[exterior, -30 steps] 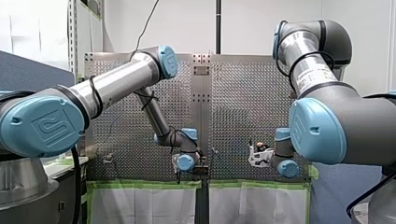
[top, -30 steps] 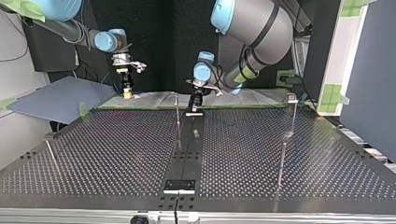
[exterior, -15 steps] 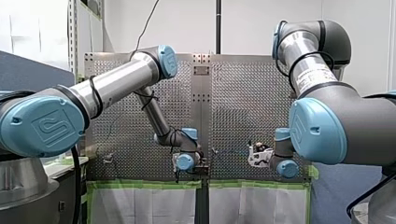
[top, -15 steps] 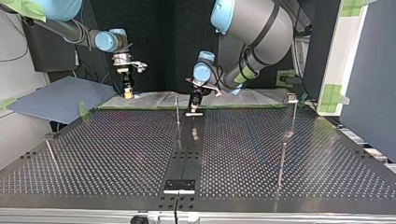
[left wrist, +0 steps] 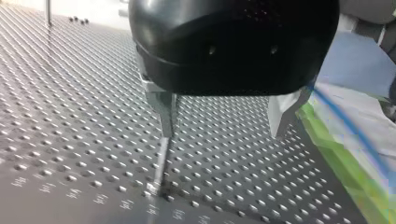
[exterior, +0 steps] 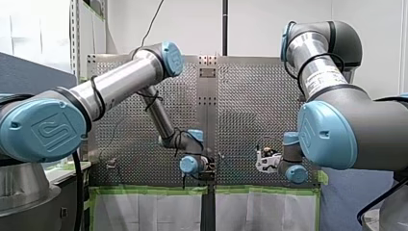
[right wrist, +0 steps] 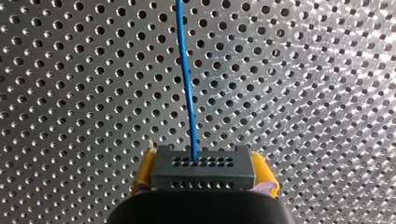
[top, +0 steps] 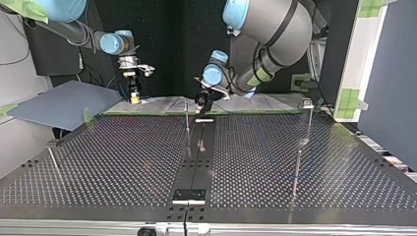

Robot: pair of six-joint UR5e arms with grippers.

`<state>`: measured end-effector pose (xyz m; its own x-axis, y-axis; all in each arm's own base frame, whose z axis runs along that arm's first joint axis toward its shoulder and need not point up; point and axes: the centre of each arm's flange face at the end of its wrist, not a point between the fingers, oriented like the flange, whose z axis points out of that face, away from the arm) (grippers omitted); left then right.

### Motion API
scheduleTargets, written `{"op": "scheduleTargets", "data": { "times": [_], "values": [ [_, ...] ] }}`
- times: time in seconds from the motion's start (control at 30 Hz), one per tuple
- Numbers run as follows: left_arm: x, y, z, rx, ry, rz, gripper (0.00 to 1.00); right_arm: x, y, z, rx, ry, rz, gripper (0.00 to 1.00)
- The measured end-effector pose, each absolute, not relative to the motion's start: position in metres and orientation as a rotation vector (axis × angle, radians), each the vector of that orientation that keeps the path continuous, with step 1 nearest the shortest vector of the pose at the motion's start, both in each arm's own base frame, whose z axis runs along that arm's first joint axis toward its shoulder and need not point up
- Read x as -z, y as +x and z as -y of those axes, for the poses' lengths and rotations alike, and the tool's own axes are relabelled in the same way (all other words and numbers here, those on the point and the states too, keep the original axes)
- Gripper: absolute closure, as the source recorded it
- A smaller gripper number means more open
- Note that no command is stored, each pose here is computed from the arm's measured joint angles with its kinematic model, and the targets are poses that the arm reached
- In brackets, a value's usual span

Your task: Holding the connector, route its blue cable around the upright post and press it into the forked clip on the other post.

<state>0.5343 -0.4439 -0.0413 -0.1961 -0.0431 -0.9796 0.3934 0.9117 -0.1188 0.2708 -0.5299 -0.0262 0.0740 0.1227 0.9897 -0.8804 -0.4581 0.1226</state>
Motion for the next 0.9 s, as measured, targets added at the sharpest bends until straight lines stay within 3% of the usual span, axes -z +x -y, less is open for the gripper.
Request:
{"op": "scheduleTargets", "data": {
  "times": [0.9],
  "values": [
    [0.034,0.509,0.441,0.477,0.350,-1.753,0.03,0.027,0.272,0.528,-1.516,1.526,0.792,1.00]
  ]
}}
